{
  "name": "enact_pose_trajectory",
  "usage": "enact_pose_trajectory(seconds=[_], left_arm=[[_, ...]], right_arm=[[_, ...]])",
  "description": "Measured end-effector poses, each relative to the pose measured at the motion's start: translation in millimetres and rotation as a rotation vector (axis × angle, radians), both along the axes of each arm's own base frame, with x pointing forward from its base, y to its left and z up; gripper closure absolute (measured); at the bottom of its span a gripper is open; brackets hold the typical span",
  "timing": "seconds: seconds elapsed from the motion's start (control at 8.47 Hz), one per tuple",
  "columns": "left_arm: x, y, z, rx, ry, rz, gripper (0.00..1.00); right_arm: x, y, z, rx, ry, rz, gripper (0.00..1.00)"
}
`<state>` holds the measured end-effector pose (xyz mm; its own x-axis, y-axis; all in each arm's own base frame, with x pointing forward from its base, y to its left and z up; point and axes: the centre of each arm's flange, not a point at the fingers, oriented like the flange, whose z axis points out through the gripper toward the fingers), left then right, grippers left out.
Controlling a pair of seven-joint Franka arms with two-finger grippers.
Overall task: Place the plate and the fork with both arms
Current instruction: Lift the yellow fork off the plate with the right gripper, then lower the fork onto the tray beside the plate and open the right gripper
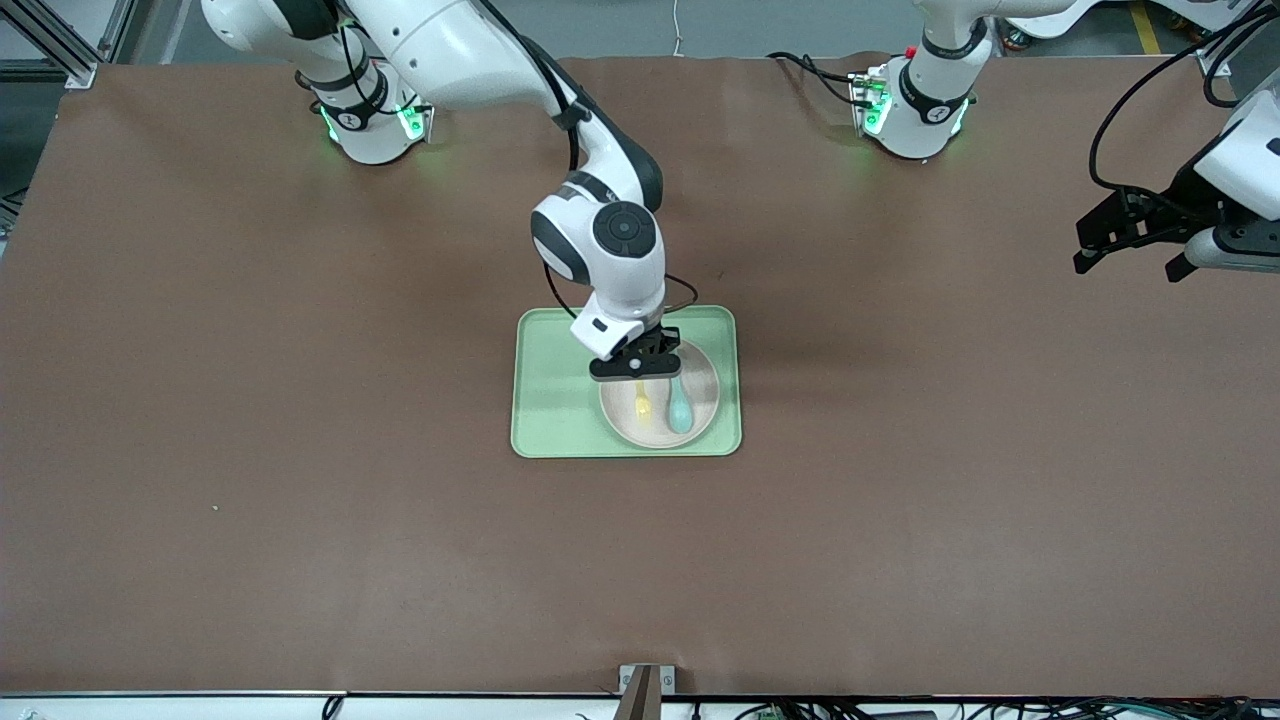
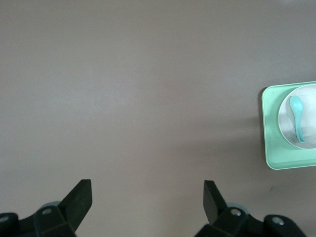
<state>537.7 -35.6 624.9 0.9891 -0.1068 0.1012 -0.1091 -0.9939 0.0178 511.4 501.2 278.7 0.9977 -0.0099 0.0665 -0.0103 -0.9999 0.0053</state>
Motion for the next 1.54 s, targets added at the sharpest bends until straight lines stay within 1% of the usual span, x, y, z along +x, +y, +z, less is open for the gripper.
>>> enact_pose_trajectory(seconds=[0.12,0.24,0.35,0.47,0.59,0.83,0.94,1.18,1.3,1.42,1.54], left_arm=[[0.5,0.7,0.4,0.0,-0.004,0.002,0.0],[1.2,0.7,0.5,-0.001,-0.008,0.003,0.0],[1.7,0.9,0.7,-0.001,-0.011,0.004,0.0],[2.0,0.7,1.2,-0.001,-0.013,0.006,0.0],[2.1,0.5,2.7,-0.002,-0.016,0.007,0.0],[2.1,0.3,3.3,-0.002,-0.017,0.01,0.0],[2.1,0.1,3.3,-0.002,-0.017,0.015,0.0],[2.1,-0.4,3.2,-0.003,-0.017,0.019,0.0],[2.1,-0.4,3.2,-0.003,-0.017,0.021,0.0],[2.1,-0.4,3.1,-0.003,-0.017,0.021,0.0],[2.2,-0.5,3.0,-0.003,-0.016,0.021,0.0]], right_arm=[[15.2,-30.1,4.8,-0.019,0.021,-0.053,0.8],[34.2,-69.1,-5.1,-0.035,0.042,-0.114,0.8],[52.1,-105.5,-17.7,-0.037,0.065,-0.168,0.8],[60.7,-129.8,-27.8,-0.025,0.098,-0.18,0.8],[59.3,-140.0,-39.8,-0.004,0.12,-0.169,0.8],[30.4,-132.0,-74.3,0.033,0.105,-0.136,0.8],[19.4,-128.1,-83.8,0.039,0.106,-0.123,0.8],[16.0,-125.2,-84.8,0.042,0.107,-0.118,0.8],[15.9,-124.9,-84.7,0.043,0.107,-0.117,0.77],[15.6,-124.5,-84.7,0.043,0.107,-0.111,0.62],[16.8,-126.0,-83.5,0.041,0.108,-0.108,0.44]])
